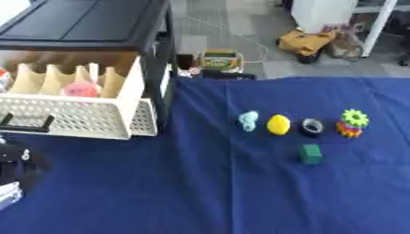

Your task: Pick up objects from table and place into drawer.

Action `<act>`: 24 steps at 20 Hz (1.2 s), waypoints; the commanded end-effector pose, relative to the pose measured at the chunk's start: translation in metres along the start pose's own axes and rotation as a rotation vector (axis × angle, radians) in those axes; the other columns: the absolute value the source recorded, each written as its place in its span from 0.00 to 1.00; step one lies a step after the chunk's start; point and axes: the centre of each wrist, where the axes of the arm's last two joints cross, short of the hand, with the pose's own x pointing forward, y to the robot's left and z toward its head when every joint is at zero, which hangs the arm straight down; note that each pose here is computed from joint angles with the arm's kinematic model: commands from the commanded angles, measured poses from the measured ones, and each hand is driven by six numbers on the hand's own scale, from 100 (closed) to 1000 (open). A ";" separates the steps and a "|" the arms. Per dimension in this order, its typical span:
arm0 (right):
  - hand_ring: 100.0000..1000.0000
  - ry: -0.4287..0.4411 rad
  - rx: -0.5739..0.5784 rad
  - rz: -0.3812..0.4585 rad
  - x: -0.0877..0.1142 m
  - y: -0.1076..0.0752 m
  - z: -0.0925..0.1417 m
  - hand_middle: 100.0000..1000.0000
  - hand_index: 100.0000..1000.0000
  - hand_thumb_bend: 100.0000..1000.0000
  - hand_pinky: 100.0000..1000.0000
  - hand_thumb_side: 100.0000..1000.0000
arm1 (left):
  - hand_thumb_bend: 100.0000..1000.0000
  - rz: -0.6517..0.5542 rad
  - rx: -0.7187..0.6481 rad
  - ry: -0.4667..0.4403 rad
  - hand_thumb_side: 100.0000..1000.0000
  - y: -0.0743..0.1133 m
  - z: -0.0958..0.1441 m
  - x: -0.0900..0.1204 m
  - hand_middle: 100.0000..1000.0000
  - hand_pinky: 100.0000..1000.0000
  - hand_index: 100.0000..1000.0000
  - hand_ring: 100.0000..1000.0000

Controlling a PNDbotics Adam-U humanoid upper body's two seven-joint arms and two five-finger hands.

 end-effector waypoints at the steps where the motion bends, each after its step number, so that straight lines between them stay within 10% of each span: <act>1: 0.56 -0.024 -0.017 -0.006 0.006 -0.005 -0.005 0.57 0.71 0.00 0.56 1.00 | 0.00 -0.050 -0.033 0.066 1.00 0.008 0.005 0.003 0.52 0.38 0.79 0.44; 24: 0.55 -0.008 -0.041 -0.018 0.002 -0.004 0.000 0.56 0.70 0.00 0.55 0.99 | 0.00 -0.080 0.022 0.301 1.00 0.020 -0.012 0.008 0.51 0.39 0.78 0.52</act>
